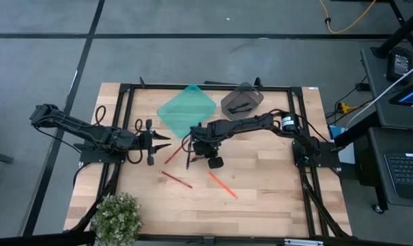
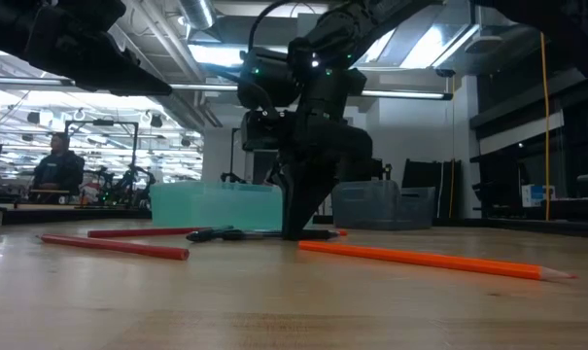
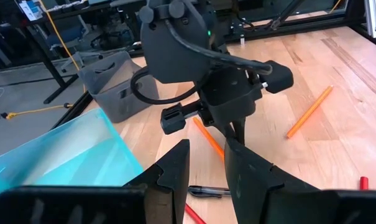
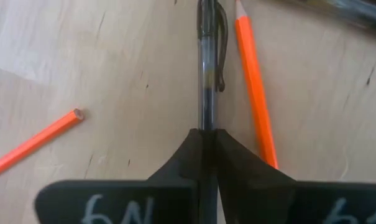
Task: Sort pens & pencils
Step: Put the black pen into the gray bin
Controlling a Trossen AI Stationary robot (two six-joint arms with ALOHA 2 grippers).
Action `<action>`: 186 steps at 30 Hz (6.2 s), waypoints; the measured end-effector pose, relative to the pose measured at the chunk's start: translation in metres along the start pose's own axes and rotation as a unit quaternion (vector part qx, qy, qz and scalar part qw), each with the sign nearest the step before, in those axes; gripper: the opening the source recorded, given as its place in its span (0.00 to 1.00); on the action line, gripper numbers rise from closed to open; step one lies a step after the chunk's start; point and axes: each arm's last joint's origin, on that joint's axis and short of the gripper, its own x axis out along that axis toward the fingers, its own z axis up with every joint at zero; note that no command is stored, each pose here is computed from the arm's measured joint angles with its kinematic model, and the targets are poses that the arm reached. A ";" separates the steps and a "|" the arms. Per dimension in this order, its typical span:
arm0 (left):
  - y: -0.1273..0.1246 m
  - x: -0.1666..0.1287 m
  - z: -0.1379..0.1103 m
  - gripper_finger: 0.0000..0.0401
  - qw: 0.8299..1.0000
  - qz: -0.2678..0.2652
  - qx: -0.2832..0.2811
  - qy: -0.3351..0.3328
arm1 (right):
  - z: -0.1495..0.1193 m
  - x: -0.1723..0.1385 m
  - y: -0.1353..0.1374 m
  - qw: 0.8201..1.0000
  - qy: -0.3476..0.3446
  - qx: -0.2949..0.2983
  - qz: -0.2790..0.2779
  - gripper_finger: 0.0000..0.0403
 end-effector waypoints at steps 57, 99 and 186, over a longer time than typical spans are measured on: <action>0.000 0.000 -0.004 0.23 1.000 0.000 0.008 0.017 | -0.028 -0.117 0.005 0.992 -0.104 0.062 -0.033 0.06; 0.004 0.001 -0.002 0.23 1.000 0.016 0.000 0.011 | -0.239 -0.088 0.057 0.788 -0.546 0.142 -0.245 0.06; 0.014 0.004 -0.003 0.23 0.998 0.051 -0.008 0.019 | -0.228 -0.126 -0.102 0.931 -0.141 0.122 -0.315 0.02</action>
